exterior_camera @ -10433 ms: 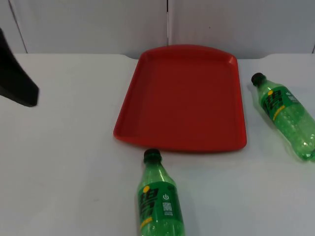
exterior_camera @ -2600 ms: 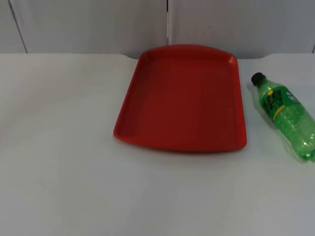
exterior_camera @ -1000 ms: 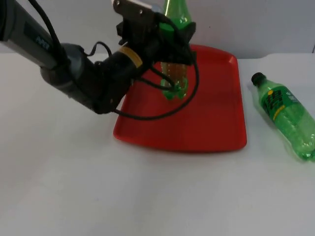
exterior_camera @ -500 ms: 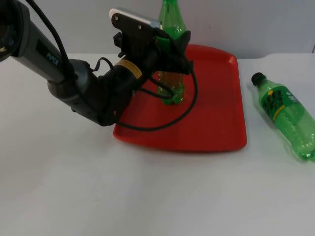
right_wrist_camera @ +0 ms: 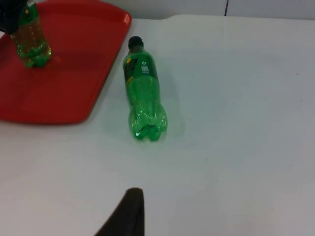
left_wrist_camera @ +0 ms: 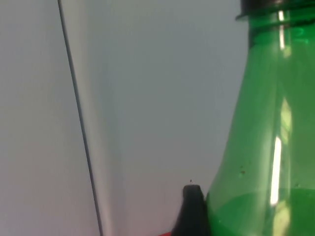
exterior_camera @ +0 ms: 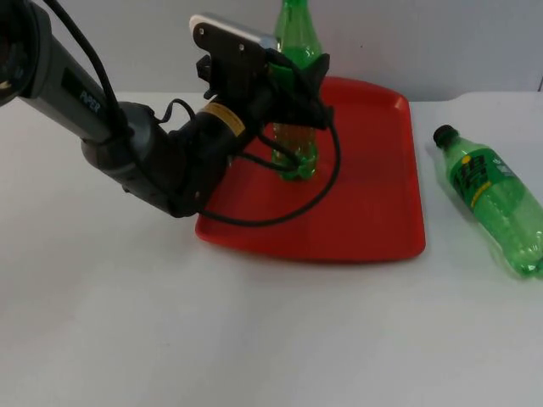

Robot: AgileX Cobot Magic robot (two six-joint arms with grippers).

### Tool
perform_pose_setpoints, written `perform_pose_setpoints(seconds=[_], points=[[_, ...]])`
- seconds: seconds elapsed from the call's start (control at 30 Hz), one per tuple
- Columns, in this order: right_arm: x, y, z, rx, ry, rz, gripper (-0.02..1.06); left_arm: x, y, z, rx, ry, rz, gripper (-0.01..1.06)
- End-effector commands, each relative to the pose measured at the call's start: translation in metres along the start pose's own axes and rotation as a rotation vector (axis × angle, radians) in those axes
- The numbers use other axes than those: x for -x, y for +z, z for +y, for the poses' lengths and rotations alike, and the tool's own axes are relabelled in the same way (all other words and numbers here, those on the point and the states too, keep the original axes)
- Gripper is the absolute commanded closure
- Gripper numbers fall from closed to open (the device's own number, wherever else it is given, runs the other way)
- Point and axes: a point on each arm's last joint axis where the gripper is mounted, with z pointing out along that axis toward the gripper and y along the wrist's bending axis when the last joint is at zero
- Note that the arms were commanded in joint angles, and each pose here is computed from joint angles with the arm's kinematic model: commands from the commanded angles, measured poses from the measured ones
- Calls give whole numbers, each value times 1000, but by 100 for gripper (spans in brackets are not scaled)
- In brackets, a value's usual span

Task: Place the bottle upright on the tray.

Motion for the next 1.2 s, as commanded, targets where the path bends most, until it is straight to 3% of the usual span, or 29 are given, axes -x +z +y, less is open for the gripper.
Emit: perform_pose_setpoints(seconds=[0.0, 0.03, 0.1, 0.53, 0.77, 0.87, 0.97, 1.17], points=[[0, 0, 0, -3, -7, -4, -1, 1, 1, -1, -6, 2, -10, 24], [0, 0, 0, -3, -7, -4, -1, 1, 1, -1, -6, 2, -10, 24], [0, 0, 0, -3, -7, -4, -1, 1, 1, -1, -6, 2, -10, 0], [0, 0, 0, -3, -7, -4, -1, 0, 1, -1, -6, 2, 1, 0], [0, 0, 0, -3, -7, -4, -1, -3, 1, -1, 2, -40, 64, 0], [0, 0, 0, -3, -7, -4, -1, -4, -2, 1, 21, -64, 82, 0], [0, 0, 0, -3, -7, -4, -1, 1, -12, 6, 89, -82, 104, 0], [0, 0, 0, -3, -7, -4, -1, 14, -24, 1, 52, -68, 116, 0]])
